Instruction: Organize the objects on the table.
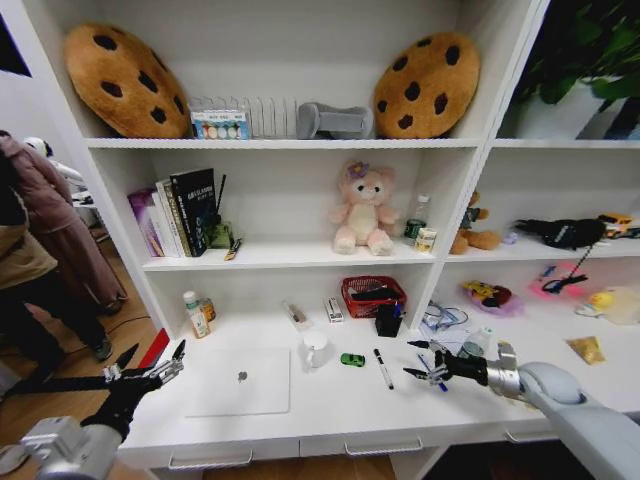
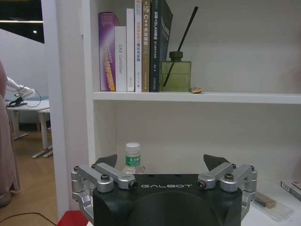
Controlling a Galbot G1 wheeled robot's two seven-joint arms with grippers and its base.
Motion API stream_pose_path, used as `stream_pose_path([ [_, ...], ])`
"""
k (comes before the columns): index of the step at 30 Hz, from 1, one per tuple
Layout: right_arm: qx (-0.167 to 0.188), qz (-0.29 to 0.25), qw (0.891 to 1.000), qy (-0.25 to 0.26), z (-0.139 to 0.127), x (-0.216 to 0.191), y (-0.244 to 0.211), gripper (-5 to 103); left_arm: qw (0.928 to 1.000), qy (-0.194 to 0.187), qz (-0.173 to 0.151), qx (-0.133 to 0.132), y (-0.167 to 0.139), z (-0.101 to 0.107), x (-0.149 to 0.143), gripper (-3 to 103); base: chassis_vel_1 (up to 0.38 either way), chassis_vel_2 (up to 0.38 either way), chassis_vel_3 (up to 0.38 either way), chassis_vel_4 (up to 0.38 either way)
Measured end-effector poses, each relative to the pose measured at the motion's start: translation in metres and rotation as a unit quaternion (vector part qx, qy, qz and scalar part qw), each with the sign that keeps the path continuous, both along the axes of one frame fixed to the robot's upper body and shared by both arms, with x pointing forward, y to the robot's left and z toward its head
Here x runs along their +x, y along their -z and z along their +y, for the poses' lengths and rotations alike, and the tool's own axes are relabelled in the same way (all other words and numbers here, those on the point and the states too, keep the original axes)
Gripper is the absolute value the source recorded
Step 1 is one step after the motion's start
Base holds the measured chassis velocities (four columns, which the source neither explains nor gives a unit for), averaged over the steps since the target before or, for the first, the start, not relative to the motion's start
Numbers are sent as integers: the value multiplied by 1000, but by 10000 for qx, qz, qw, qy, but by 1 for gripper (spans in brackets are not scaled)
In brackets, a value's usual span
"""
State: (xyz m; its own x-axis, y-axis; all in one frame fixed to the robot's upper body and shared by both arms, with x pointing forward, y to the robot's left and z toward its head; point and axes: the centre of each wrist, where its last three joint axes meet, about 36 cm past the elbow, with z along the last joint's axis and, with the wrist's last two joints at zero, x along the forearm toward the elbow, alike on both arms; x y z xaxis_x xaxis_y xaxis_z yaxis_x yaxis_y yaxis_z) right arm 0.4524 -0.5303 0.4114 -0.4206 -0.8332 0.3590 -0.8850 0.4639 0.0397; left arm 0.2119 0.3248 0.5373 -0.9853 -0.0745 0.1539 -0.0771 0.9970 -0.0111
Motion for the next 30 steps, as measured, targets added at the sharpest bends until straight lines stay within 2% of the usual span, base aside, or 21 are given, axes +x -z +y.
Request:
stream_pose_path([
  [3, -101, -13, 9998, -194, 12, 19, 6, 100, 10000, -1, -1, 1, 0, 0, 0, 100, 0, 0, 0, 0],
  [5, -207, -25, 9990, -396, 31, 35, 18, 100, 10000, 0, -1, 0, 0, 0, 0, 100, 0, 0, 0, 0],
  [6, -207, -25, 9990, -396, 31, 35, 18, 100, 10000, 0, -1, 0, 0, 0, 0, 100, 0, 0, 0, 0],
  [8, -188, -17, 9984, -537, 56, 45, 34, 100, 10000, 0, -1, 0, 0, 0, 0, 100, 0, 0, 0, 0],
  [9, -188, -17, 9984, -537, 56, 45, 34, 100, 10000, 0, -1, 0, 0, 0, 0, 100, 0, 0, 0, 0],
  [11, -112, -57, 9982, -583, 75, 50, 44, 100, 10000, 0, -1, 0, 0, 0, 0, 100, 0, 0, 0, 0],
  [14, -69, -81, 9981, -612, 87, 55, 50, 100, 10000, 0, -1, 0, 0, 0, 0, 100, 0, 0, 0, 0],
  [30, -258, -78, 9963, -811, 107, 80, 67, 100, 10000, 0, -1, 0, 0, 0, 0, 100, 0, 0, 0, 0],
])
